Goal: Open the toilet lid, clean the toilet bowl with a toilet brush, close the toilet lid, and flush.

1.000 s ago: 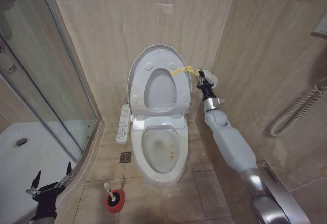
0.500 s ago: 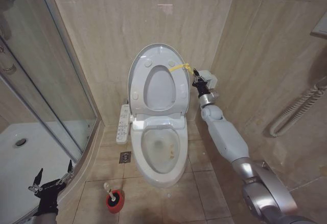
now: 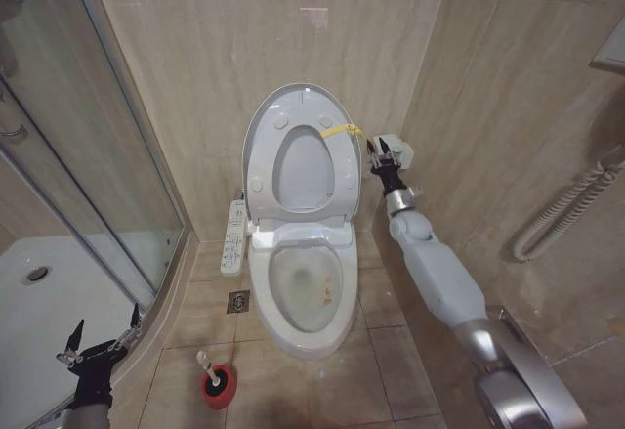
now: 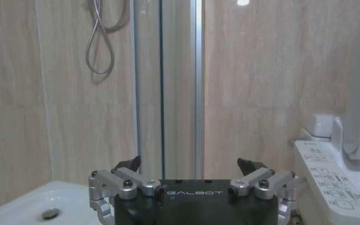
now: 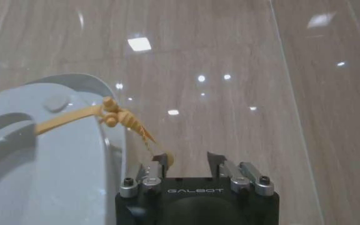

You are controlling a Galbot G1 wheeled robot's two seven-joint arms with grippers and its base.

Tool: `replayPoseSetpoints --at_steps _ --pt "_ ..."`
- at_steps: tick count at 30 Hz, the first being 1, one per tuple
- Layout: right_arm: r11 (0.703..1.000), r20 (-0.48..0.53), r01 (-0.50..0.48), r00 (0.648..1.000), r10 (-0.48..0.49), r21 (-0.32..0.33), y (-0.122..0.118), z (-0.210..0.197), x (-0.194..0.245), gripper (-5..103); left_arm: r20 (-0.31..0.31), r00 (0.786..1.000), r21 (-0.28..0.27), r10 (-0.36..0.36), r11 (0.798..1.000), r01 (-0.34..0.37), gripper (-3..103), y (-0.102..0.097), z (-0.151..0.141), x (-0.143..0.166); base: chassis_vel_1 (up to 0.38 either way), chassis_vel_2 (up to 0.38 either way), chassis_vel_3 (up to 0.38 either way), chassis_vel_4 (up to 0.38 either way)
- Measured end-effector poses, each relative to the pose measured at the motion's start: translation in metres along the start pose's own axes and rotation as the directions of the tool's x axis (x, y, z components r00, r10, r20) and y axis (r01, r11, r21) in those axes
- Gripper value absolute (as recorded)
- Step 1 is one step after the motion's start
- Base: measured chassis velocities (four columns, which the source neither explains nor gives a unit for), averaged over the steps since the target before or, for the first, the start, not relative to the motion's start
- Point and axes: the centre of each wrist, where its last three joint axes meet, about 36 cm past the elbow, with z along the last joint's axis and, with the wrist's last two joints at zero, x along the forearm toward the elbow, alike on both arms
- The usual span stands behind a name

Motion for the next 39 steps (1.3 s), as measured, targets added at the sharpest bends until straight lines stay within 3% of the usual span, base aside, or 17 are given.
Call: replayPoseSetpoints --at_steps 1,2,9,10,17,18,26,33,39 --pt "1.000 -0.002 0.005 1.000 -0.005 -0.008 0.004 0.001 0.016 29 0.000 1.000 0.001 0.003 1.000 -0.003 100 -0.001 0.000 -0.001 0.000 0.000 0.000 0.000" --pt "1.000 -0.002 0.006 1.000 -0.006 -0.014 0.006 0.001 0.024 57 0.000 1.000 0.002 0.004 1.000 -0.004 100 -0.001 0.000 -0.001 0.000 0.000 0.000 0.000" --pt "0.998 0.018 -0.010 1.000 0.011 -0.063 0.018 -0.020 0.069 57 -0.004 1.000 0.004 0.014 1.000 -0.014 100 -0.003 0.003 -0.003 0.000 0.000 0.000 0.000" --pt "0.997 0.026 -0.007 1.000 0.009 -0.076 0.022 -0.031 0.080 83 -0.005 1.000 0.005 0.018 1.000 -0.018 100 -0.004 0.003 -0.004 0.000 0.000 0.000 0.000" --pt "0.996 0.016 0.015 1.000 -0.014 -0.086 0.028 -0.051 0.115 83 -0.005 1.000 0.012 0.030 0.999 -0.029 100 -0.009 0.005 -0.007 0.000 0.000 0.000 0.000" --pt "0.996 0.012 0.015 1.000 -0.014 -0.085 0.027 -0.050 0.117 100 -0.005 0.999 0.014 0.032 0.999 -0.032 100 -0.011 0.005 -0.007 0.000 0.000 0.000 0.000" --pt "0.996 0.002 0.009 1.000 -0.008 -0.087 0.031 -0.046 0.121 100 -0.007 0.999 0.014 0.041 0.999 -0.040 100 -0.013 0.005 -0.006 0.000 0.000 0.000 0.000" --pt "0.988 -0.033 0.053 0.998 -0.059 -0.147 0.066 -0.039 0.142 100 -0.001 1.000 0.006 0.025 1.000 -0.025 100 -0.006 0.003 -0.004 0.000 0.000 0.000 0.000" --pt "0.986 -0.043 0.067 0.996 -0.074 -0.154 0.075 -0.031 0.139 100 0.002 1.000 0.011 0.026 1.000 -0.026 100 -0.008 0.001 0.001 0.000 0.000 0.000 0.000"
